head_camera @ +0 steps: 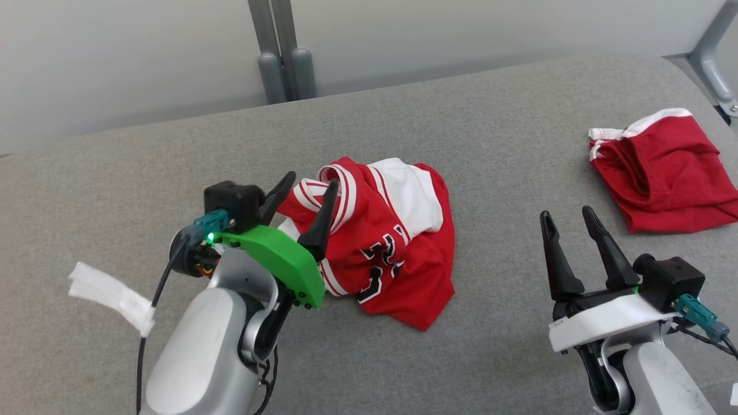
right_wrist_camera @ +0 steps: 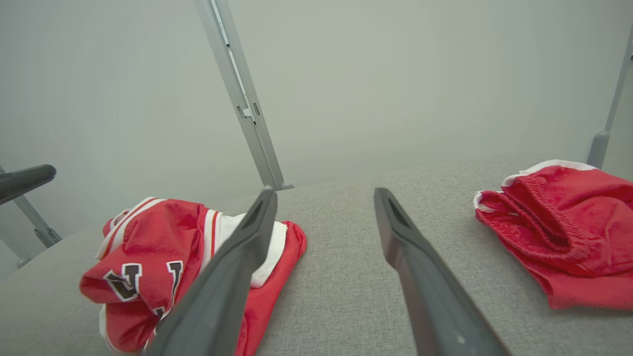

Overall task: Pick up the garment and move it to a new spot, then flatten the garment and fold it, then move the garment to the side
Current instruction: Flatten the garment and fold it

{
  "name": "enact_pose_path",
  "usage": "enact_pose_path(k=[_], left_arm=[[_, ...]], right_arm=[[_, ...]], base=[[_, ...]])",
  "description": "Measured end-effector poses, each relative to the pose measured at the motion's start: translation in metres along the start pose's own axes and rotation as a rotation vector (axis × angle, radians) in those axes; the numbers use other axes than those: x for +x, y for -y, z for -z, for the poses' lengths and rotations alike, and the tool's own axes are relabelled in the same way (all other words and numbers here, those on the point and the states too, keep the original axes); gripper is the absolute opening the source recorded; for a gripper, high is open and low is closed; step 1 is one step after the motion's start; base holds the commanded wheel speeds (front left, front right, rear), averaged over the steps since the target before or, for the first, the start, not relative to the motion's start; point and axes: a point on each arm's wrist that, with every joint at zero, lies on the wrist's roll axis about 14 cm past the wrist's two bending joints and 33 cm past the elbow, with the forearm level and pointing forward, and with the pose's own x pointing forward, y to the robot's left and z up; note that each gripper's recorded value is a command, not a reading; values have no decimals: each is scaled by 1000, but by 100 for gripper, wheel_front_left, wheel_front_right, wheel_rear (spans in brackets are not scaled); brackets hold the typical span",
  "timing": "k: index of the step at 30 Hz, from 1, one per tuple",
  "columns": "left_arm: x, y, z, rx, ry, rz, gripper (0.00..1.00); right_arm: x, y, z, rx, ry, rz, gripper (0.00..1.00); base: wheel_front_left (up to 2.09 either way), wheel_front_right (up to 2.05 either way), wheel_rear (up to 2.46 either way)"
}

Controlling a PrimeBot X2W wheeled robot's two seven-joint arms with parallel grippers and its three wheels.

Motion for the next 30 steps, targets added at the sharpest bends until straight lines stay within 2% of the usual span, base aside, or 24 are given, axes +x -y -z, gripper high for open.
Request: enact_pose_path(k=[3,4,7,13,14,15,16,17,25,30], left_arm=[[18,11,13,0,-103,47,100],[24,12,20,-31,-145,54,100],[32,9,55,-55,-325,35,100],[51,15,80,-60,-432,57,100],[52,17,84,-63,-444,69,89],[53,19,88,-69,-454,75,53],[54,20,91,-76,-454,83,37],[55,21,90,-81,-446,87,0],[50,24,61,-98,-307,119,0],[26,10,44,-120,-235,81,0]], right_arm=[[0,5,-1,1,4,21,100],[0,8,-2,2,6,32,100],[-4,18,-2,1,5,69,100],[-15,40,0,-10,-5,145,100],[-17,43,0,-11,-8,155,100],[-18,46,1,-13,-11,164,100],[-18,48,2,-15,-15,171,100],[-18,48,3,-15,-18,171,100],[-10,37,11,-24,-40,115,100],[0,19,16,-20,-50,47,100]], base=[[0,0,0],[0,0,0],[0,0,0],[0,0,0],[0,0,0],[0,0,0],[0,0,0],[0,0,0],[0,0,0],[0,0,0]])
